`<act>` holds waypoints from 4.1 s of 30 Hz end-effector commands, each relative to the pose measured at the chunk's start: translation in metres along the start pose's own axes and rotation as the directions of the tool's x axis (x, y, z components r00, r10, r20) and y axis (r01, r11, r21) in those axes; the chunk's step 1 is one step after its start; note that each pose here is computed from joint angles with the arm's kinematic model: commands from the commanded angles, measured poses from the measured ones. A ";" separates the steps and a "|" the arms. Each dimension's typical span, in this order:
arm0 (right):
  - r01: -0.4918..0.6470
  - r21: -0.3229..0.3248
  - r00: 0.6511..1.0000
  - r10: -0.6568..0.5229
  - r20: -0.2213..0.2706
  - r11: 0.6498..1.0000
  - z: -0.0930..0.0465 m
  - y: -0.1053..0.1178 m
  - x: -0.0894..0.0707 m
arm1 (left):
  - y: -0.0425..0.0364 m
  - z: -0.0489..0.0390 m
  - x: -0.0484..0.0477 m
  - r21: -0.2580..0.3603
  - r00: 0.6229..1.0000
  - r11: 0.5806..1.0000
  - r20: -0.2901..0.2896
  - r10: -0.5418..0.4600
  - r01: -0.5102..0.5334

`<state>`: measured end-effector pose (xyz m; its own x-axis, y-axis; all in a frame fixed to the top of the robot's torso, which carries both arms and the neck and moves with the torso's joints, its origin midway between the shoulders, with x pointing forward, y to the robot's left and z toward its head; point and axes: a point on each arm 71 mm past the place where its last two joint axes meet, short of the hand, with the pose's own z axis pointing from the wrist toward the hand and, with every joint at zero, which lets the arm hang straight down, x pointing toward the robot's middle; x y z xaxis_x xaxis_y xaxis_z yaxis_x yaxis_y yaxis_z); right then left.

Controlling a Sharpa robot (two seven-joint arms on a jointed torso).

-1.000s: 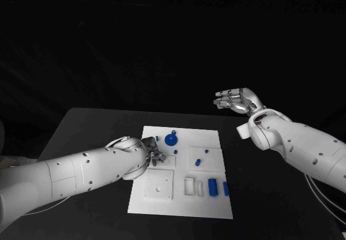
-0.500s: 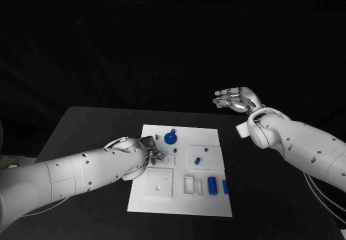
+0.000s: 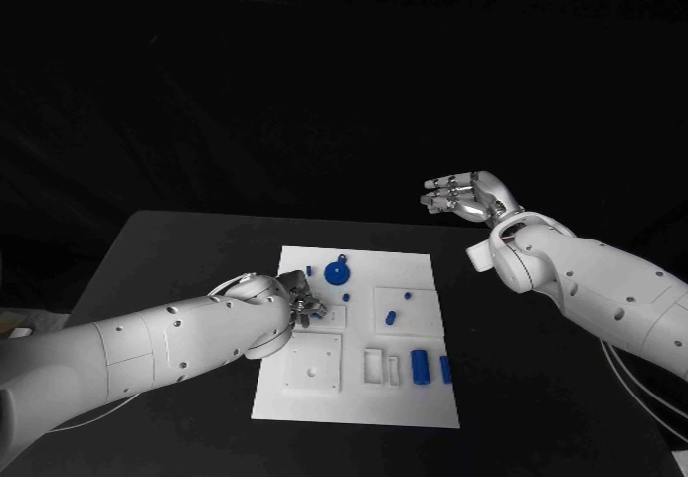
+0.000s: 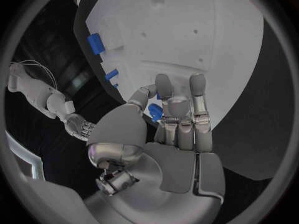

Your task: Assemble the parts on the task board

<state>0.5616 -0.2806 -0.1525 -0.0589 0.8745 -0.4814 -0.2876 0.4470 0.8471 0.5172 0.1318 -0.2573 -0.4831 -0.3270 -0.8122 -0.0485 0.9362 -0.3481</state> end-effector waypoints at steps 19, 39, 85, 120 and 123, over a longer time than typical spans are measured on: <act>-0.010 -0.004 1.000 0.010 -0.026 1.000 0.000 0.000 0.003 | -0.0010 0.0031 0.0034 0.004 0.999 1.000 -0.031 0.005 -0.004; -0.012 -0.001 0.999 0.012 -0.030 1.000 0.000 -0.001 0.005 | 0.0010 0.0047 0.0114 -0.002 0.997 1.000 -0.066 0.028 -0.028; -0.015 0.004 0.999 0.015 -0.038 1.000 0.000 -0.004 0.007 | 0.0056 0.0057 0.0110 -0.017 0.995 0.998 -0.082 0.057 -0.058; -0.018 0.005 0.999 0.018 -0.044 1.000 0.000 -0.005 0.009 | 0.0019 0.0083 0.0120 -0.016 0.992 0.996 -0.097 0.080 -0.082; -0.018 0.005 0.999 0.019 -0.044 1.000 0.000 -0.005 0.009 | 0.0006 0.0086 0.0124 -0.014 0.992 0.996 -0.099 0.082 -0.084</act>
<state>0.5625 -0.2765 -0.1611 -0.0910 0.8739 -0.4776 -0.2738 0.4391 0.8557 0.5240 0.1271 -0.2612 -0.5244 -0.2682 -0.8081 -0.0160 0.9520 -0.3056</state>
